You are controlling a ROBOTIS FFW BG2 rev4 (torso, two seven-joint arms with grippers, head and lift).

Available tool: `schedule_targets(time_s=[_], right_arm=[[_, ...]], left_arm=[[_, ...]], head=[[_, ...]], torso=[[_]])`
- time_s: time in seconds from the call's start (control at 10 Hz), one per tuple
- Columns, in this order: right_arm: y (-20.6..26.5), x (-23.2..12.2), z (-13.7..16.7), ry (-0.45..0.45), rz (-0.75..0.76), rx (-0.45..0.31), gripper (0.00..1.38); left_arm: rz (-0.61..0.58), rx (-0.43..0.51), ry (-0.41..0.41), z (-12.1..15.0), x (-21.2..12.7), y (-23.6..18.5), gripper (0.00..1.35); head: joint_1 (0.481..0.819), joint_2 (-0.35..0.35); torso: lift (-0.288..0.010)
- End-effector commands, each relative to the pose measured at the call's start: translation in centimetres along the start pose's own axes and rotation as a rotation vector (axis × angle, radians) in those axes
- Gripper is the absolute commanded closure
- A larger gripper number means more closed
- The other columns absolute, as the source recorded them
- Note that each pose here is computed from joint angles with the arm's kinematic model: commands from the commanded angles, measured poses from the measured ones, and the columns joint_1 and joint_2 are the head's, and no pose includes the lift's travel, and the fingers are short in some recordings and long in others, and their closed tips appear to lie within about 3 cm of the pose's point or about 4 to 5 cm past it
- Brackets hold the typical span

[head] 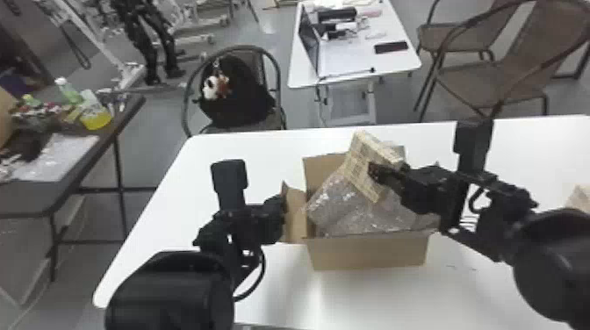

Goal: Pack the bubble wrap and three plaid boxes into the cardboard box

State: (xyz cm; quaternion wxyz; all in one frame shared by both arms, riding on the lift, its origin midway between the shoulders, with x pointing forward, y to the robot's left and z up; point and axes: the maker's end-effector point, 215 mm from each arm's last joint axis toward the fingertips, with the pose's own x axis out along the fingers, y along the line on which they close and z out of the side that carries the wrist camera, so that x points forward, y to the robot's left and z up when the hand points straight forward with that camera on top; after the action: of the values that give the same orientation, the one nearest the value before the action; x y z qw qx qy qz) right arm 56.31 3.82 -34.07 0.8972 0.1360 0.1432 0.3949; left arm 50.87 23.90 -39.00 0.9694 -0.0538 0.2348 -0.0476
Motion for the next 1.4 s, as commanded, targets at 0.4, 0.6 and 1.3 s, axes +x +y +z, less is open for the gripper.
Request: schedule_targets(time_s=[0.4, 0.6, 1.3], right_arm=[[4.1, 1.6, -8.5, 0.163, 0.117, 0.452, 0.91], [2.2, 0.1, -4.6, 0.078, 0.056, 0.395, 0.05], [-5.9, -13.1, 10.8, -0.077, -0.299, -0.139, 0.27]], left_arm=[[-0.012, 0.0, -0.002, 0.1, 0.2, -0.7, 1.22], [-0.01, -0.002, -0.002, 0.1, 0.2, -0.6, 1.21], [-0.011, -0.003, 0.0, 0.1, 0.1, -0.4, 1.21]], head=[[0.695, 0.321], [0.695, 0.329], [0.695, 0.187]], torso=[[-0.092], [-0.092], [-0.092]])
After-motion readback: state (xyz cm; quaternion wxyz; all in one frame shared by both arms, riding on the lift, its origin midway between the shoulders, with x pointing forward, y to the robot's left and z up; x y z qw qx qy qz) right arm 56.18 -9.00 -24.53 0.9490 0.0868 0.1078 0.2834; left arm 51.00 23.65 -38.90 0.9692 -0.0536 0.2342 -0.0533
